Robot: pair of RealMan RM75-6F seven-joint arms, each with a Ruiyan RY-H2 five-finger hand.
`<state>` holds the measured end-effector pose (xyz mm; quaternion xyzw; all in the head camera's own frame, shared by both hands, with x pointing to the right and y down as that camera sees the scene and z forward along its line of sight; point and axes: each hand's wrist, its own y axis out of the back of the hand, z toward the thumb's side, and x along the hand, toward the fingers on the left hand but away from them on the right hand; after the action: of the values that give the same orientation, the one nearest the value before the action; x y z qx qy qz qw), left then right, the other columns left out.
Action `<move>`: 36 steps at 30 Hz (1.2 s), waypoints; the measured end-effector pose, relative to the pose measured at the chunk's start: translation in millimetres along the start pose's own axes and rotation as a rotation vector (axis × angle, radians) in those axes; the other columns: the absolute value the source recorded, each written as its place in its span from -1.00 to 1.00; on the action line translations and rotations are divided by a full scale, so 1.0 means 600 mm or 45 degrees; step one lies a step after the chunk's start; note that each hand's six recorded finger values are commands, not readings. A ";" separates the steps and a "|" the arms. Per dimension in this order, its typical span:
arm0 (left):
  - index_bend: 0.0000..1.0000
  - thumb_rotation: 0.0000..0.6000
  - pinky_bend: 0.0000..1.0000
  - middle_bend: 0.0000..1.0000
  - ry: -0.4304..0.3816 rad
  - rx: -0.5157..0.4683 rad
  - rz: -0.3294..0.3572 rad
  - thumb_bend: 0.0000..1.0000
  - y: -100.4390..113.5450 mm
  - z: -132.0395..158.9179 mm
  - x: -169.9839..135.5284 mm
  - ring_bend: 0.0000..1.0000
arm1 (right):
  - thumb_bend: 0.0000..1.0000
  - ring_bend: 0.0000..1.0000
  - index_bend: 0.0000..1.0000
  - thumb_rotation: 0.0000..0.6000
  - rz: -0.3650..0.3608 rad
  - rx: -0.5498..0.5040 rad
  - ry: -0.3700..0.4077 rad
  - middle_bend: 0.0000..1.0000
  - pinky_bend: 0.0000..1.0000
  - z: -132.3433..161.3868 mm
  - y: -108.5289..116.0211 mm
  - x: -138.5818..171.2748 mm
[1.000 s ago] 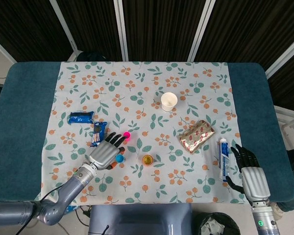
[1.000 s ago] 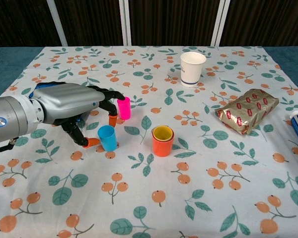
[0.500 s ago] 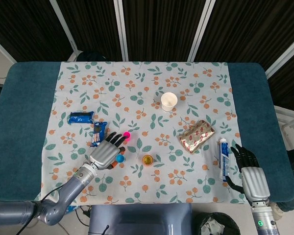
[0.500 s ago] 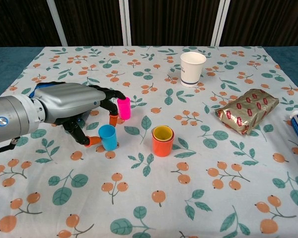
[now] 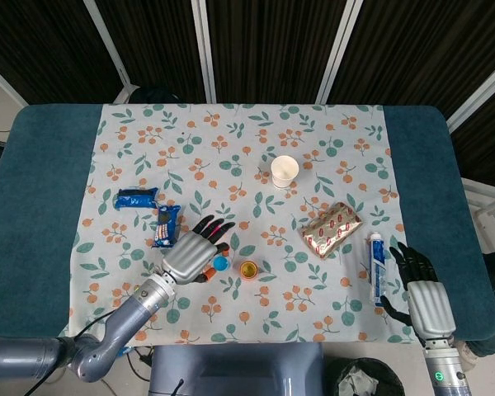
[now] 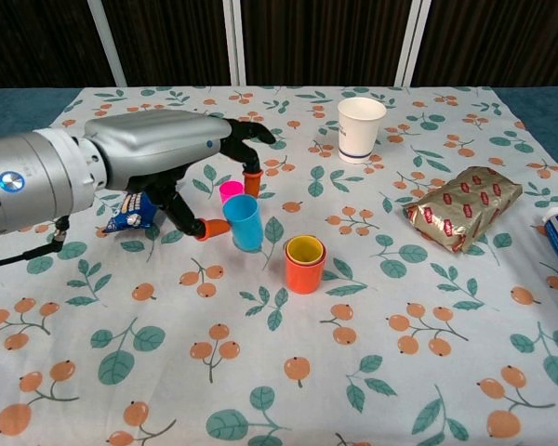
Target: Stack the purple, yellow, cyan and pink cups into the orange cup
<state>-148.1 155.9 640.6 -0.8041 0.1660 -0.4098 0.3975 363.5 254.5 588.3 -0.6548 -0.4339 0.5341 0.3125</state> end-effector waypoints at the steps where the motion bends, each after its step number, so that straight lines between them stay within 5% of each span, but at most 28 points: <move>1: -0.09 1.00 -1.00 -0.92 -0.007 0.001 0.006 -0.33 0.004 0.005 0.002 -1.00 | -0.29 -1.00 -0.99 1.00 0.001 0.000 0.001 -1.00 -0.80 0.000 0.000 0.000; 11: -0.09 1.00 -1.00 -0.92 -0.085 -0.002 0.025 -0.33 0.021 0.057 0.030 -1.00 | -0.29 -1.00 -0.99 1.00 -0.005 -0.002 -0.004 -1.00 -0.80 -0.002 0.003 -0.001; 27: -0.12 1.00 -1.00 -0.92 -0.079 0.017 -0.034 -0.35 -0.001 0.070 0.052 -1.00 | -0.29 -1.00 -0.99 1.00 -0.002 -0.001 -0.015 -1.00 -0.80 -0.006 0.004 -0.002; 30: -0.20 1.00 -1.00 -0.92 -0.077 0.027 -0.048 -0.42 -0.006 0.068 0.053 -1.00 | -0.29 -1.00 -0.99 1.00 -0.003 -0.002 -0.018 -1.00 -0.80 -0.006 0.004 -0.002; 36: -0.70 1.00 -1.00 -1.00 -0.059 0.085 -0.100 -0.79 -0.016 0.058 0.051 -1.00 | -0.29 -1.00 -0.99 1.00 0.000 -0.001 -0.020 -1.00 -0.80 -0.007 0.004 -0.001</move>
<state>-102.6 161.3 652.3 -0.8056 0.1113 -0.4117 0.4112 367.8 252.9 587.6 -0.6508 -0.4366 0.5390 0.3088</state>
